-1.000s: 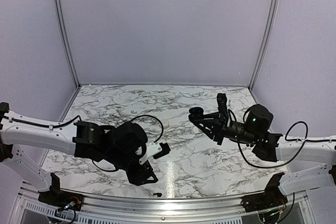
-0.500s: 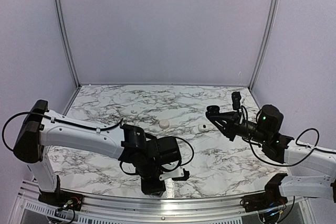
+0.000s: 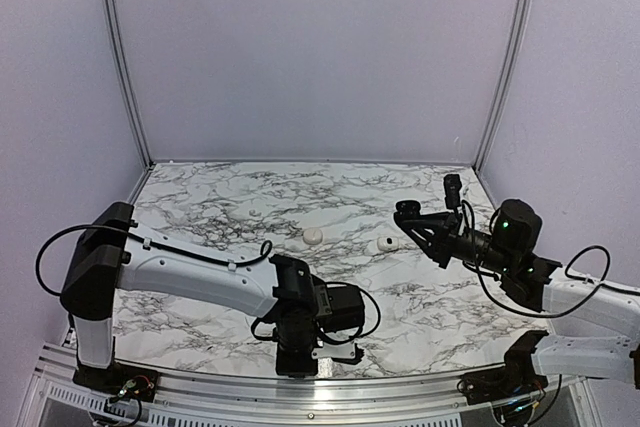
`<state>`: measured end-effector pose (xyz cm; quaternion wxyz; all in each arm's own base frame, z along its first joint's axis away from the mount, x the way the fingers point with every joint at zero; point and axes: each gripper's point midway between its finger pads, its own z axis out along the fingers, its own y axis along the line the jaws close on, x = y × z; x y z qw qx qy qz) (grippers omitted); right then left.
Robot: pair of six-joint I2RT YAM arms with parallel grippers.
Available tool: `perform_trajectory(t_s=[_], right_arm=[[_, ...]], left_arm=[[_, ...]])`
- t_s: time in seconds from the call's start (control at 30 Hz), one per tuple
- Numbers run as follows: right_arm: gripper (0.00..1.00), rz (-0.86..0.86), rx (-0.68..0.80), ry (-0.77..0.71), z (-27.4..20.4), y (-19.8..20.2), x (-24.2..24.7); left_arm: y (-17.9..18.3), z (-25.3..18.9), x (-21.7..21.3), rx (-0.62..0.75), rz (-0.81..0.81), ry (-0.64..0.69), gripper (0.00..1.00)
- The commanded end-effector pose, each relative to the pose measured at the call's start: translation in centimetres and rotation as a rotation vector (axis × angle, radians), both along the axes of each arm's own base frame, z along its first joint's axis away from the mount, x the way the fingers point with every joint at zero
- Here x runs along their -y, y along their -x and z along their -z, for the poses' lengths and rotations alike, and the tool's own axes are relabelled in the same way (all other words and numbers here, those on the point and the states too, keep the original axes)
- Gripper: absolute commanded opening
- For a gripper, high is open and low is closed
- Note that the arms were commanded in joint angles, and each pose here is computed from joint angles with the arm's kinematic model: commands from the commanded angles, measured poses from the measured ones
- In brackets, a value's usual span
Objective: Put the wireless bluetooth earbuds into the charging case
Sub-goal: Pick up the right earbud from the center of the board.
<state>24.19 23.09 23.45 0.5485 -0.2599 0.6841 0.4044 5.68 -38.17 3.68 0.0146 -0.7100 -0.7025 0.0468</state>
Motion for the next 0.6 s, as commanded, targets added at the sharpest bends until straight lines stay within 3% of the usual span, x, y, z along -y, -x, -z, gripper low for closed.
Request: perform_trajectory(t_s=[0.0,0.57], right_arm=[[0.0,-0.002,-0.004,-0.008,0.0,0.0,0.2],[0.0,-0.015,-0.014,-0.004,0.3,0.0,0.0]], left_arm=[[0.0,0.1,-0.5,0.023,0.033,-0.048,0.33],[0.0,0.5,0.6,0.028,0.06,-0.043,0.32]])
